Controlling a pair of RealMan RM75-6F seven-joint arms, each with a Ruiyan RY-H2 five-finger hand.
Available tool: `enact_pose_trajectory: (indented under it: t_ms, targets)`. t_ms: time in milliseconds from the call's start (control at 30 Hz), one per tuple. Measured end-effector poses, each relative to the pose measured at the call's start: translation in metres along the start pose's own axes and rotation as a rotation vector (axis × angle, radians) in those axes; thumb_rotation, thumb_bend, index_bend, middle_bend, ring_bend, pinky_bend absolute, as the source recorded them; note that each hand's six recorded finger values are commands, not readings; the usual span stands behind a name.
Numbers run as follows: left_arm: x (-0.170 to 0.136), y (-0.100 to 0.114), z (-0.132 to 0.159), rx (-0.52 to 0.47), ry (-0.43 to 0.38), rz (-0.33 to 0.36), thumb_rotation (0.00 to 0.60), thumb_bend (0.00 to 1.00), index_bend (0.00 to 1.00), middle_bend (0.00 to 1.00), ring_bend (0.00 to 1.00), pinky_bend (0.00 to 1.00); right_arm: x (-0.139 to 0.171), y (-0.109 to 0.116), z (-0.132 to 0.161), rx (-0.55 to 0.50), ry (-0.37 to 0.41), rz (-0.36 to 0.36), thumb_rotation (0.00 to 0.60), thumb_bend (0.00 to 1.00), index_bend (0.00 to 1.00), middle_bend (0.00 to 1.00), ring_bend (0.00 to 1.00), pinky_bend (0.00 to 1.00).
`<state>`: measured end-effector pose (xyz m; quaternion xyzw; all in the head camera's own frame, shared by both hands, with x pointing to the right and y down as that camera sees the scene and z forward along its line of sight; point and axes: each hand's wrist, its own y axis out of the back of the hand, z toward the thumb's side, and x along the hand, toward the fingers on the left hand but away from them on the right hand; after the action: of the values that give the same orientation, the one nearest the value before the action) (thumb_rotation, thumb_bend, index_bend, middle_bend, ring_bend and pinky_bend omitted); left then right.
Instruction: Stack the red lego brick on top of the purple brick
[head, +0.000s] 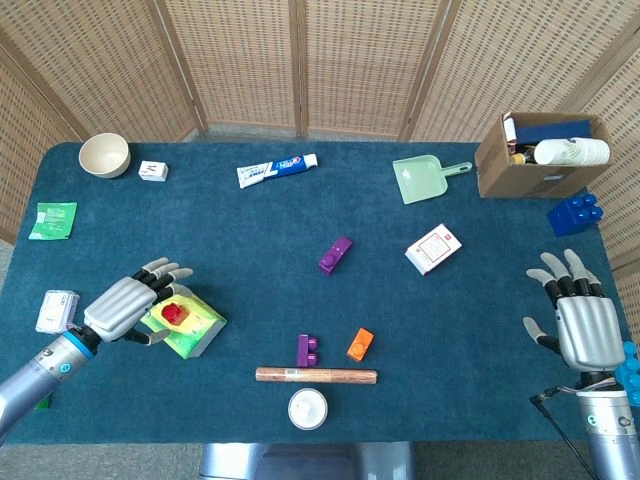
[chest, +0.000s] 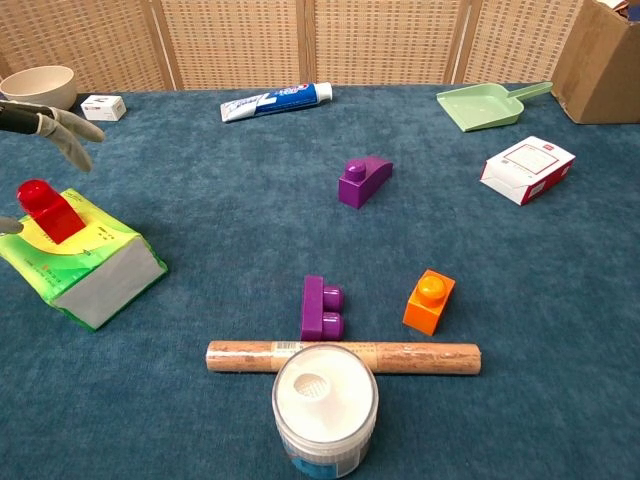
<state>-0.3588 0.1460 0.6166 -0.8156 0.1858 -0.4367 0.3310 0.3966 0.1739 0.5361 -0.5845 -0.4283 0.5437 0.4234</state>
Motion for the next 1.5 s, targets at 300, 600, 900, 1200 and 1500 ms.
enact_pose_trajectory:
  t_ms: [300,600,900,1200,1500]
  targets:
    - [-0.005,-0.002,-0.005,0.009,0.016,-0.018,0.6,0.32,0.24,0.08,0.08,0.0,0.002,0.002,0.0,-0.003,-0.001,-0.006,0.6,0.21,0.27,0.18,0.06,0.23]
    - [-0.007,-0.002,-0.013,0.009,0.04,-0.027,0.6,0.32,0.26,0.08,0.07,0.0,0.004,0.003,0.0,-0.003,-0.006,-0.009,0.6,0.21,0.27,0.18,0.06,0.23]
    - [0.004,-0.01,-0.015,0.0,0.033,-0.049,0.6,0.32,0.28,0.08,0.07,0.0,0.007,0.004,-0.002,0.004,-0.017,-0.011,0.6,0.21,0.27,0.18,0.06,0.23]
    - [0.015,-0.011,-0.016,-0.027,0.029,-0.048,0.6,0.33,0.32,0.1,0.07,0.0,0.011,0.007,-0.006,0.01,-0.034,-0.016,0.6,0.21,0.27,0.18,0.06,0.23]
    - [0.017,-0.011,-0.02,-0.048,0.035,-0.046,0.6,0.34,0.4,0.12,0.09,0.0,0.015,0.01,-0.009,0.01,-0.044,-0.024,0.6,0.21,0.27,0.18,0.06,0.23]
